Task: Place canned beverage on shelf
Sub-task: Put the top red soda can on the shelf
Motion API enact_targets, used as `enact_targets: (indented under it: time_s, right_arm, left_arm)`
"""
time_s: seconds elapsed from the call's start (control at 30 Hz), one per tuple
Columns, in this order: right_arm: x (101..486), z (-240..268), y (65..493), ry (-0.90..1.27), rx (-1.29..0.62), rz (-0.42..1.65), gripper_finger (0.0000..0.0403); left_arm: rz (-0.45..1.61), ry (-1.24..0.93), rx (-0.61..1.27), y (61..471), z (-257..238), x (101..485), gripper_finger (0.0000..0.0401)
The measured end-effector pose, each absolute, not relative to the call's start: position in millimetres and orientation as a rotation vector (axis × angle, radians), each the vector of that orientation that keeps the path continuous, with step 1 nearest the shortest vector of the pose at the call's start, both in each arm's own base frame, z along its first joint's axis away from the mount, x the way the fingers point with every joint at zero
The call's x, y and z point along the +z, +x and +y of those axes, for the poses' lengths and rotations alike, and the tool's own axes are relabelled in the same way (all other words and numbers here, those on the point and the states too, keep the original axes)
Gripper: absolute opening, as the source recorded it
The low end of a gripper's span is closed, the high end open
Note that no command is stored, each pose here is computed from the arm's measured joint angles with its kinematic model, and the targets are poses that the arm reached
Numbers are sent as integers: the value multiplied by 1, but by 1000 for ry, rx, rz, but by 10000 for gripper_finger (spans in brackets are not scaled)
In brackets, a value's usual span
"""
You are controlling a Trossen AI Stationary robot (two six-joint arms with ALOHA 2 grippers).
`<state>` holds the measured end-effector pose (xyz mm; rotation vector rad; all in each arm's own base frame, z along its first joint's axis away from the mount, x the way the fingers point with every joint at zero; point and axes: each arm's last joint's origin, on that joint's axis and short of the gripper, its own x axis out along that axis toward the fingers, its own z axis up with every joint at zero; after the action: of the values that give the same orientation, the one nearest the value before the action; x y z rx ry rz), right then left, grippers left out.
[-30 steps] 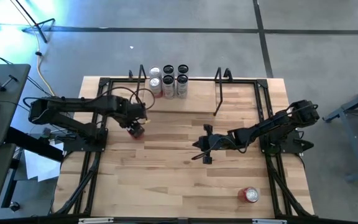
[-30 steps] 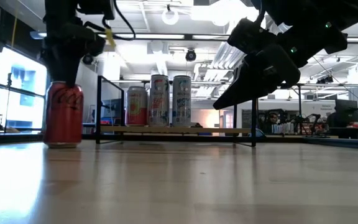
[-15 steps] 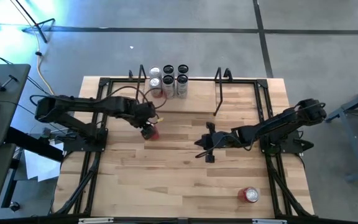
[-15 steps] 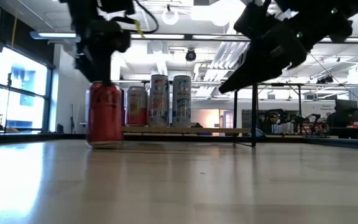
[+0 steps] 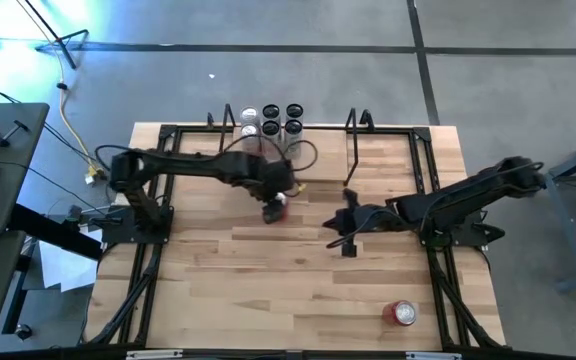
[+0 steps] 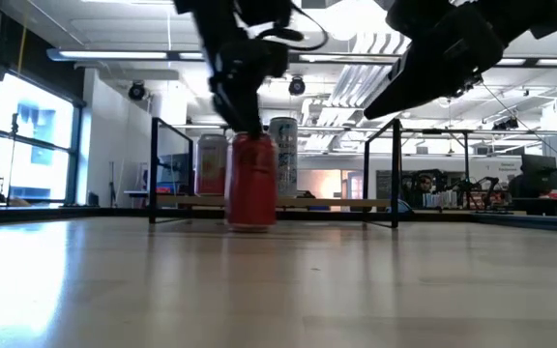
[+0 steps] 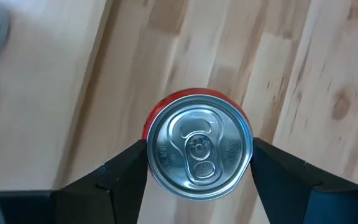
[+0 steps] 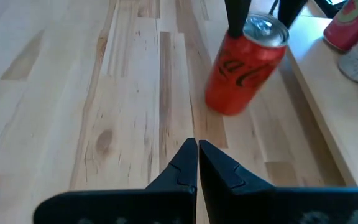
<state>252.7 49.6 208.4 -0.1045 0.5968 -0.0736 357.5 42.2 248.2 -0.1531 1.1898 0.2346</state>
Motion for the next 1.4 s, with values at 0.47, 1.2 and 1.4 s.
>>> enact_targets:
  time_s: [0.47, 1.2, 1.4]
  right_arm:
    - [209, 48, 244, -85, -88, 653, 0]
    - [213, 47, 242, -75, -89, 639, 0]
    - [213, 47, 242, -75, -89, 639, 0]
  left_arm:
    - [1093, 62, 66, 401, 42, 241, 236]
    - [1046, 4, -1, 403, 36, 241, 245]
    - [1041, -21, 36, 404, 37, 241, 246]
